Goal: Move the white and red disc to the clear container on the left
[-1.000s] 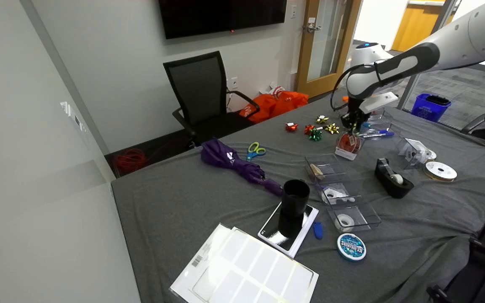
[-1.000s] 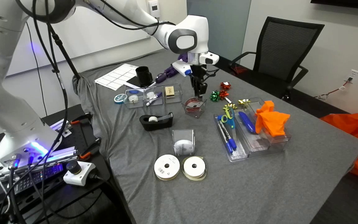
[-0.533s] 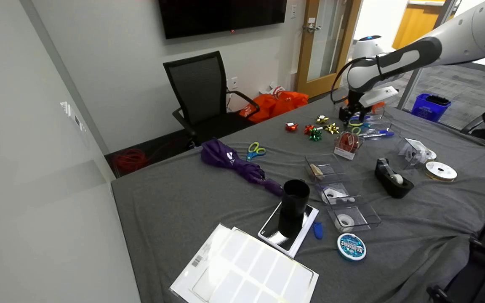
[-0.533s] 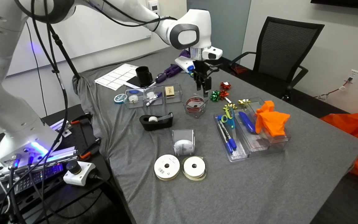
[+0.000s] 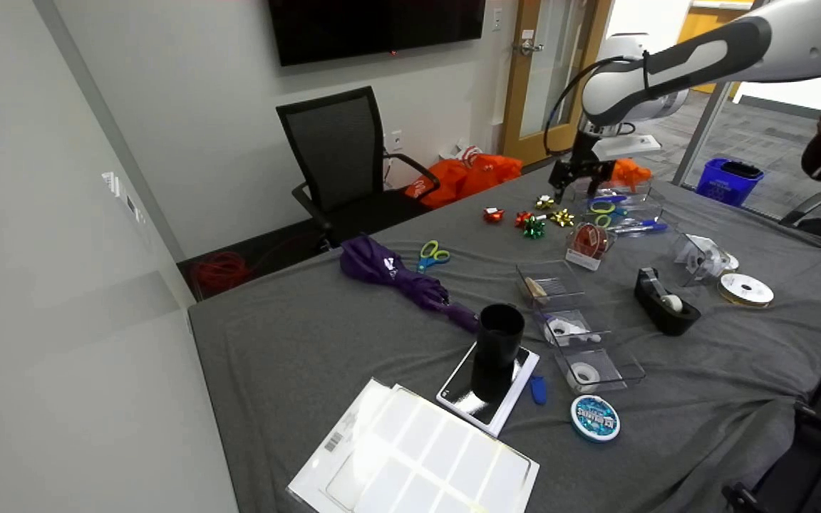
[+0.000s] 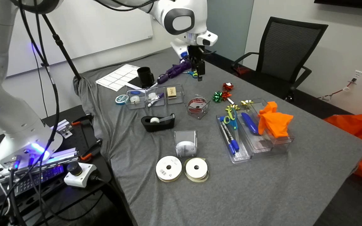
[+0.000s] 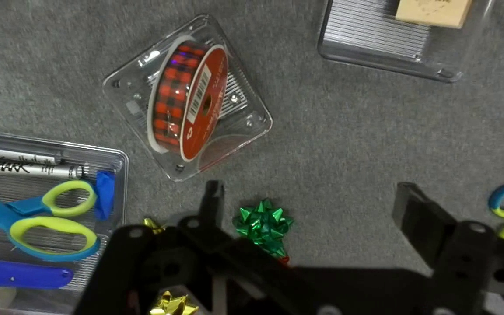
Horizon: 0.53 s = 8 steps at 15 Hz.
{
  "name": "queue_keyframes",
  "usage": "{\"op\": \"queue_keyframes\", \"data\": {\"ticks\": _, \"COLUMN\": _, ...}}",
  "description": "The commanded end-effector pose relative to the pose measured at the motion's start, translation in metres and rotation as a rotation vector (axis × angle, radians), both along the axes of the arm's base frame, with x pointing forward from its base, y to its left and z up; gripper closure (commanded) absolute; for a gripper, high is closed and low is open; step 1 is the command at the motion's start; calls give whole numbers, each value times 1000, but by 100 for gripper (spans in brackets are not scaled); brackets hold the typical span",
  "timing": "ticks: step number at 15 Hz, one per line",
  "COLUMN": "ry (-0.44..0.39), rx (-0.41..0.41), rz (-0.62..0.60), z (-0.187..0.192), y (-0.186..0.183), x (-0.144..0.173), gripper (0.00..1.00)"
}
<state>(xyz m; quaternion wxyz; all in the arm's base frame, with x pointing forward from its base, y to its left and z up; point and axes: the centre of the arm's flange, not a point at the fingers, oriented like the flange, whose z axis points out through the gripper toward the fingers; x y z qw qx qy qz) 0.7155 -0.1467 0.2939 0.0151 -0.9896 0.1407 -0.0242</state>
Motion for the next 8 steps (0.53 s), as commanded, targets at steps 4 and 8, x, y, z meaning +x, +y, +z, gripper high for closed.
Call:
{"op": "queue_keyframes", "data": {"ticks": 4, "ry": 10, "rx": 2, "rz": -4, "z": -4, "y": -2, "x": -4, "gripper": 0}}
{"op": "queue_keyframes", "data": {"ticks": 8, "ry": 8, "rx": 37, "rz": -34, "z": -36, "y": -19, "x": -9, "gripper": 0}}
